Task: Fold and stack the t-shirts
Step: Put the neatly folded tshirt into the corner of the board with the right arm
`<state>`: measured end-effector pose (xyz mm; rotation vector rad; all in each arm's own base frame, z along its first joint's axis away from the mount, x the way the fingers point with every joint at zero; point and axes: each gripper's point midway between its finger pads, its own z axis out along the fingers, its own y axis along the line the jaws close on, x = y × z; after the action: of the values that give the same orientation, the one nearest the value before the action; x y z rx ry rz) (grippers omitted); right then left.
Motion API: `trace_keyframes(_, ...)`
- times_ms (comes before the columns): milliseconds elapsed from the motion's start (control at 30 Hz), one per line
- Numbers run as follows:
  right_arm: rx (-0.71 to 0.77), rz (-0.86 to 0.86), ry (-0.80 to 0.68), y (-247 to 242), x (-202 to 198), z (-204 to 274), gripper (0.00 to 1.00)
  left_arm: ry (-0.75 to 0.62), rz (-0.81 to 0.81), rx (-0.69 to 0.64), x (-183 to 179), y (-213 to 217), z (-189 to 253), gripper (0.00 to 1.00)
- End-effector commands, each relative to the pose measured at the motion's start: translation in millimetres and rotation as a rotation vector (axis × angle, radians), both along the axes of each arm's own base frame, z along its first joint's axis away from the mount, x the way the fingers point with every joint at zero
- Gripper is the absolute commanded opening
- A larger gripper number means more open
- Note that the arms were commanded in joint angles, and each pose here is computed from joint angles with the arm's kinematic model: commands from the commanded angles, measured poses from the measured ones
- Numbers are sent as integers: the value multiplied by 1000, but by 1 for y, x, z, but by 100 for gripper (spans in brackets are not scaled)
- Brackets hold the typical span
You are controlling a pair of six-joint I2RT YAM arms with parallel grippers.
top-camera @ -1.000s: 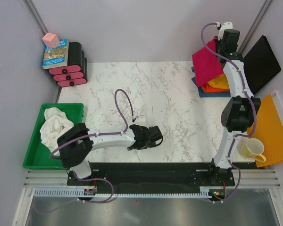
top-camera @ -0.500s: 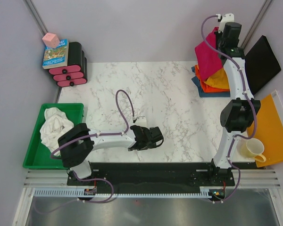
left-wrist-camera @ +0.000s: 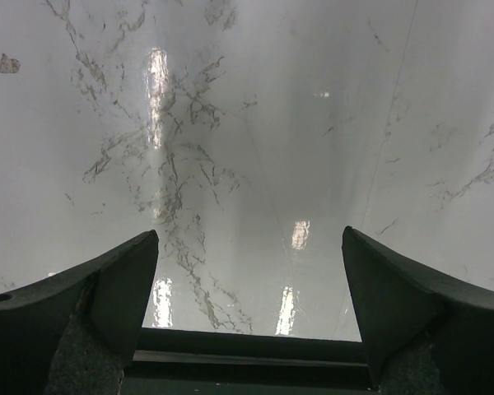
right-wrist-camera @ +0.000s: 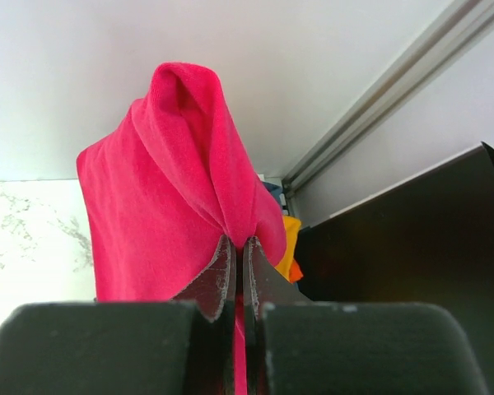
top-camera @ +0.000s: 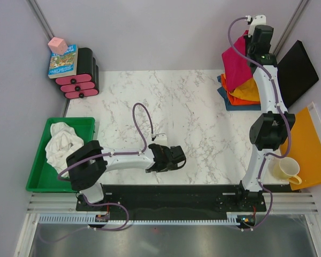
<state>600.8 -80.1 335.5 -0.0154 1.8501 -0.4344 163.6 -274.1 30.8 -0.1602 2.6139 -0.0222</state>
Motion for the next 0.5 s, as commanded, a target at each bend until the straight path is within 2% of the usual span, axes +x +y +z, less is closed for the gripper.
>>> trace_keyframes(0, -27, -66, -123, -23, 4, 38, 0, -12, 33, -40, -2, -7, 0, 100)
trace_keyframes(133, -32, -86, -89, -33, 8, 19, 0, -7, 35, -37, -3, -8, -2, 100)
trace_keyframes(467, -26, -165, 47, -76, 15, -66, 0, 8, 9, -36, -3, -19, -3, 100)
